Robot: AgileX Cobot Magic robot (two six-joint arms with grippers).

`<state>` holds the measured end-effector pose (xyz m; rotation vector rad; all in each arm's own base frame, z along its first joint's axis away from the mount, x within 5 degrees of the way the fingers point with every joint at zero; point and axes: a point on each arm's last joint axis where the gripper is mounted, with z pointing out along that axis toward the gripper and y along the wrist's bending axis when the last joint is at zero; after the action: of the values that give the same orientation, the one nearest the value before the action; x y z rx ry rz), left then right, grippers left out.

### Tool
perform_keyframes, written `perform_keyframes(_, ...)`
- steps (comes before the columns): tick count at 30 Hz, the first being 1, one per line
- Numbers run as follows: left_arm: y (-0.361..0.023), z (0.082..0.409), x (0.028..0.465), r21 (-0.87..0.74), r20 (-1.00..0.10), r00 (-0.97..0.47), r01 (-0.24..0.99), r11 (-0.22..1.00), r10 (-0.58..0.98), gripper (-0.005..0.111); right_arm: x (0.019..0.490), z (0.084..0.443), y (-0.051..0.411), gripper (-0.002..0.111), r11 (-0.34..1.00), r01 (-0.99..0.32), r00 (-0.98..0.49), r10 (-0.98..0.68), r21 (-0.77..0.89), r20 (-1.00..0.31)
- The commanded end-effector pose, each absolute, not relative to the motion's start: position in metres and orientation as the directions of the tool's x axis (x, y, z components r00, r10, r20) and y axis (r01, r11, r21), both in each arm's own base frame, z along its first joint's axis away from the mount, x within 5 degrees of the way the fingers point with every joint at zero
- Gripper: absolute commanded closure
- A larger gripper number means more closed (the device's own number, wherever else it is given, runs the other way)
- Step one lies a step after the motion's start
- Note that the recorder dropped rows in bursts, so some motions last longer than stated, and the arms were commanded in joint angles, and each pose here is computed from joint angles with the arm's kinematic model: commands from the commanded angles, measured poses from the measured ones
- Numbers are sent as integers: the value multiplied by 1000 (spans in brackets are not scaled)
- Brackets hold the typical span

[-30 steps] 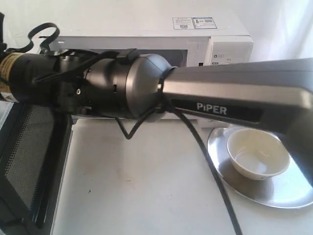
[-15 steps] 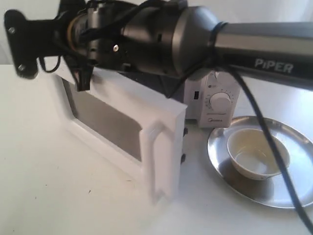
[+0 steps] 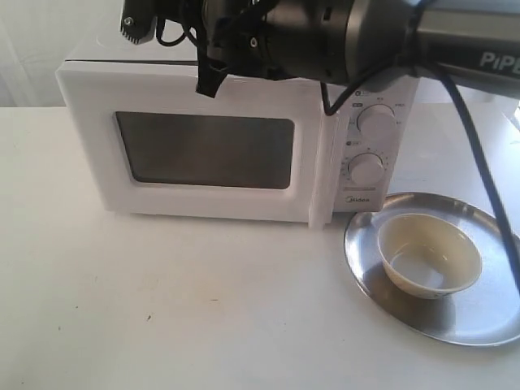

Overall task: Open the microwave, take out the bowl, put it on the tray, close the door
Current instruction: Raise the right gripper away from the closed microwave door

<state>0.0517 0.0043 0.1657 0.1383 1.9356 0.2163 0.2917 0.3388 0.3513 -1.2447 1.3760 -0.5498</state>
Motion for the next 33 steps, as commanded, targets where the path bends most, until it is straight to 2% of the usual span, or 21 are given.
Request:
perform_keyframes(1,4,166,52,206,-913,-361,-1,979,191,107,295,355,330,108,370,-349,152,-884,-861,-442)
perform_keyframes(5,4,166,52,206,-913,-361,-1,979,191,107,311,349,316,108,364,-308,65,-913,-879,-402)
perform_keyframes(10,4,166,52,206,-913,-361,-1,979,191,107,338,325,293,108,349,-274,-125,-937,-896,-326)
perform_keyframes(15,4,166,52,206,-913,-361,-1,979,191,107,360,315,277,108,337,-223,-165,-938,-915,-305)
perform_keyframes(22,4,166,52,206,-913,-361,-1,979,191,107,372,321,259,108,408,-113,-227,-898,-906,-376)
perform_keyframes(25,4,166,52,206,-913,-361,-1,979,191,107,369,324,255,108,454,-123,-267,-872,-883,-411)
perform_keyframes(29,4,166,52,206,-913,-361,-1,979,191,107,353,339,246,108,653,-184,-349,-742,-734,-573)
perform_keyframes(33,4,166,52,206,-913,-361,-1,979,191,107,330,373,230,108,713,-199,-279,-699,-673,-658)
